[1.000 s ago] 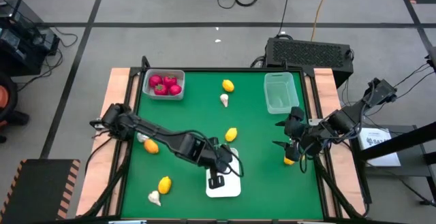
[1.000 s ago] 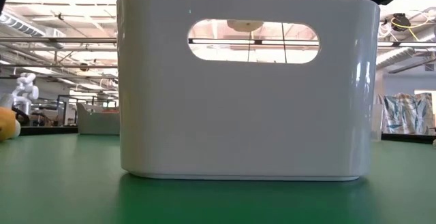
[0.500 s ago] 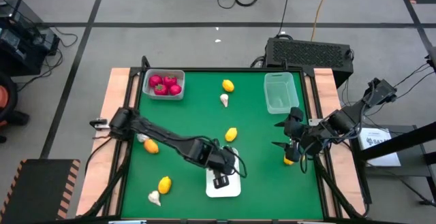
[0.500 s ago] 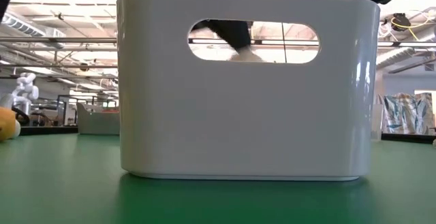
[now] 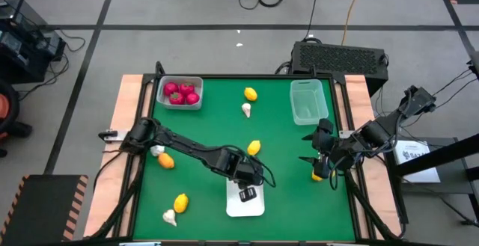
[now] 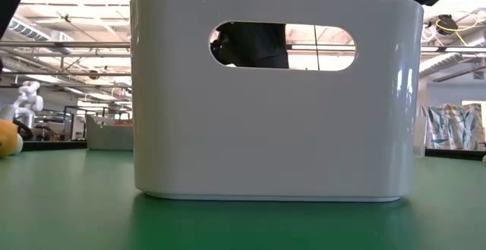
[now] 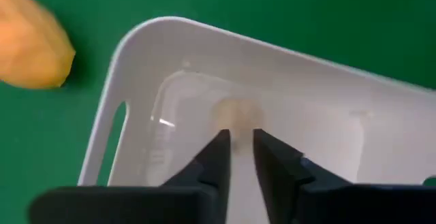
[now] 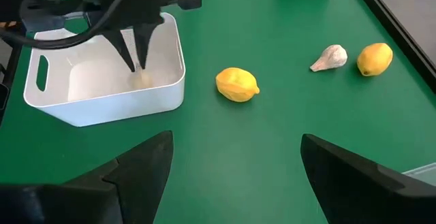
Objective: Sort produce into baskets
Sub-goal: Put the center garlic into the white bin, then put the bottom left garlic into the white bin
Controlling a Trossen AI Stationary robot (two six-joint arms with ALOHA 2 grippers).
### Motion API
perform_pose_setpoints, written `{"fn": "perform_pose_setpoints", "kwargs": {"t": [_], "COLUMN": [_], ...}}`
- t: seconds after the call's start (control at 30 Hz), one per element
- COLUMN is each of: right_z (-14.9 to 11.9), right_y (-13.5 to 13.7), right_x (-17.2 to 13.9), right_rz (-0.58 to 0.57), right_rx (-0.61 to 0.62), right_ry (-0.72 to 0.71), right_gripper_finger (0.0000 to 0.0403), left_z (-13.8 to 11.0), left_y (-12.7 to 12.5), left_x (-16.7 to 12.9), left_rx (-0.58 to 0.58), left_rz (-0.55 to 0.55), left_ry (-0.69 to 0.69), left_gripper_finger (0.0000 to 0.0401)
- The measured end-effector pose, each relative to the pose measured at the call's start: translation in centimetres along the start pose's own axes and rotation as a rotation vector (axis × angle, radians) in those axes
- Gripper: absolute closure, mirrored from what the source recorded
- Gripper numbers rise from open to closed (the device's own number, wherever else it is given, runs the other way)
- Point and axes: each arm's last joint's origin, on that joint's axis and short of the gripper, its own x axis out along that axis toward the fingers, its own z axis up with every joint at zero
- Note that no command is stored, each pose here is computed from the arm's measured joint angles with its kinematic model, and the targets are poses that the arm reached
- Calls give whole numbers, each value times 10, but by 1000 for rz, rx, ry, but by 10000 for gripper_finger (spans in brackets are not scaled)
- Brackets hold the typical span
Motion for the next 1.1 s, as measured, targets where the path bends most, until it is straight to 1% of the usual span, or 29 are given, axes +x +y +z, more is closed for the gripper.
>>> {"fn": "perform_pose_setpoints", "kwargs": {"t": [0.07,0.2,0.27,0.4,0.47,0.57,0.7,0.77,0.83,0.97,1.0,1.1], "right_z": [0,0,0,0,1,1,4,6,9,15,16,21], "right_y": [0,0,0,0,0,1,1,2,5,11,12,17], "right_x": [0,0,0,0,0,1,4,6,10,18,20,27], "right_rz": [0,-3,-2,-2,-1,-4,-34,-45,-47,-37,-34,-24], "right_rx": [-3,3,4,56,68,100,190,246,283,312,320,350], "right_ry": [0,-2,-2,-3,-7,-10,-39,-61,-85,-118,-124,-146], "right_gripper_finger": [90,90,90,90,90,90,90,90,90,90,90,90], "left_z": [2,9,14,10,1,-15,-46,-64,-80,-115,-125,-162], "left_y": [4,8,11,21,21,11,-9,-19,-27,-44,-50,-62], "left_x": [0,-7,-16,-41,-59,-87,-115,-126,-132,-139,-141,-148], "left_rx": [-37,-28,-29,13,41,114,226,272,262,230,228,226], "left_rz": [-4,-24,-26,4,21,36,117,154,148,73,56,51], "left_ry": [9,5,-4,89,140,165,168,194,236,295,304,330], "left_gripper_finger": [303,270,266,265,265,265,265,265,265,265,265,265]}}
